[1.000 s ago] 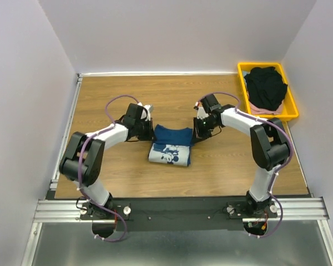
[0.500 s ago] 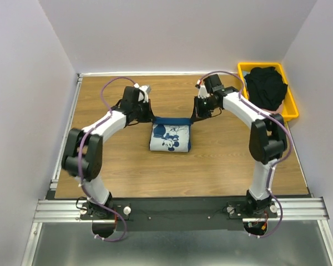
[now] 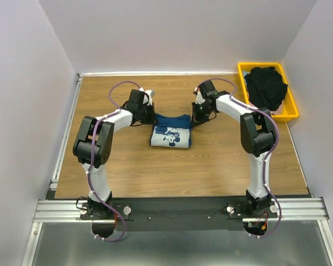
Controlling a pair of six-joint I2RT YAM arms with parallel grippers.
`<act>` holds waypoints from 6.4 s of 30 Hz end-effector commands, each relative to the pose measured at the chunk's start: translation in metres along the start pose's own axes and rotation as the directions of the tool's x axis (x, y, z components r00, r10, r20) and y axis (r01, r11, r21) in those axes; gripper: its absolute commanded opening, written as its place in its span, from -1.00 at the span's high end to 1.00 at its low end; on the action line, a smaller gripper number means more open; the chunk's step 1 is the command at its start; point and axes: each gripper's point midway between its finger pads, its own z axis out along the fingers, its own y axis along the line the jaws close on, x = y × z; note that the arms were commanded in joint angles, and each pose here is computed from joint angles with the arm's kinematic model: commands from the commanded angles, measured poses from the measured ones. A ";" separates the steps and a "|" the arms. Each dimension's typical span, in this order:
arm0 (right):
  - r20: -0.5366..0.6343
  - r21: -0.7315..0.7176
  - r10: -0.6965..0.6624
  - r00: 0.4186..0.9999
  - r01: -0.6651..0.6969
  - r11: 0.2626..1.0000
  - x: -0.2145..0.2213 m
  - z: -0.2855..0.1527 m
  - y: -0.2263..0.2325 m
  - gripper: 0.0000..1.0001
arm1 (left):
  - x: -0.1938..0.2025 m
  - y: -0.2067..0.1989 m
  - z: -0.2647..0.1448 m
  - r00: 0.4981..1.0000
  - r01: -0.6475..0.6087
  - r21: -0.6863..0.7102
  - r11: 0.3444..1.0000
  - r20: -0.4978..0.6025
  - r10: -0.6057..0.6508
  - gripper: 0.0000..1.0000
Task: Fold and stack the t-shirts
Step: Fold the tshirt
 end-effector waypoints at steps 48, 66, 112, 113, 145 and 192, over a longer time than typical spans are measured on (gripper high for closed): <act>0.374 0.044 -0.119 0.920 0.111 0.993 -0.125 -0.053 0.028 -0.20 | -0.088 0.033 -0.058 0.869 0.155 -0.115 0.981 0.488 -0.080 0.62; 0.261 -0.390 -0.166 0.951 0.261 0.883 -0.083 -0.016 0.085 0.23 | -0.035 -0.014 -0.063 0.926 0.036 -0.052 0.998 0.376 -0.014 0.33; 0.212 -0.822 0.061 0.975 0.144 0.550 -0.006 -0.073 0.136 -0.25 | 0.027 -0.078 -0.066 0.954 0.153 0.217 0.964 0.221 -0.201 0.37; 0.206 -0.824 0.070 0.976 0.135 0.551 -0.007 -0.069 0.135 -0.25 | 0.030 -0.077 -0.064 0.953 0.163 0.224 0.961 0.217 -0.212 0.40; 0.167 -0.825 0.220 0.961 0.014 0.566 -0.034 -0.037 0.189 -0.29 | 0.005 0.010 -0.132 0.833 0.293 0.031 0.956 0.483 -0.271 0.06; 0.160 -0.610 0.301 0.940 -0.146 0.779 -0.004 0.011 0.065 -0.28 | 0.033 0.033 -0.025 0.945 0.293 -0.088 0.952 0.176 -0.275 0.00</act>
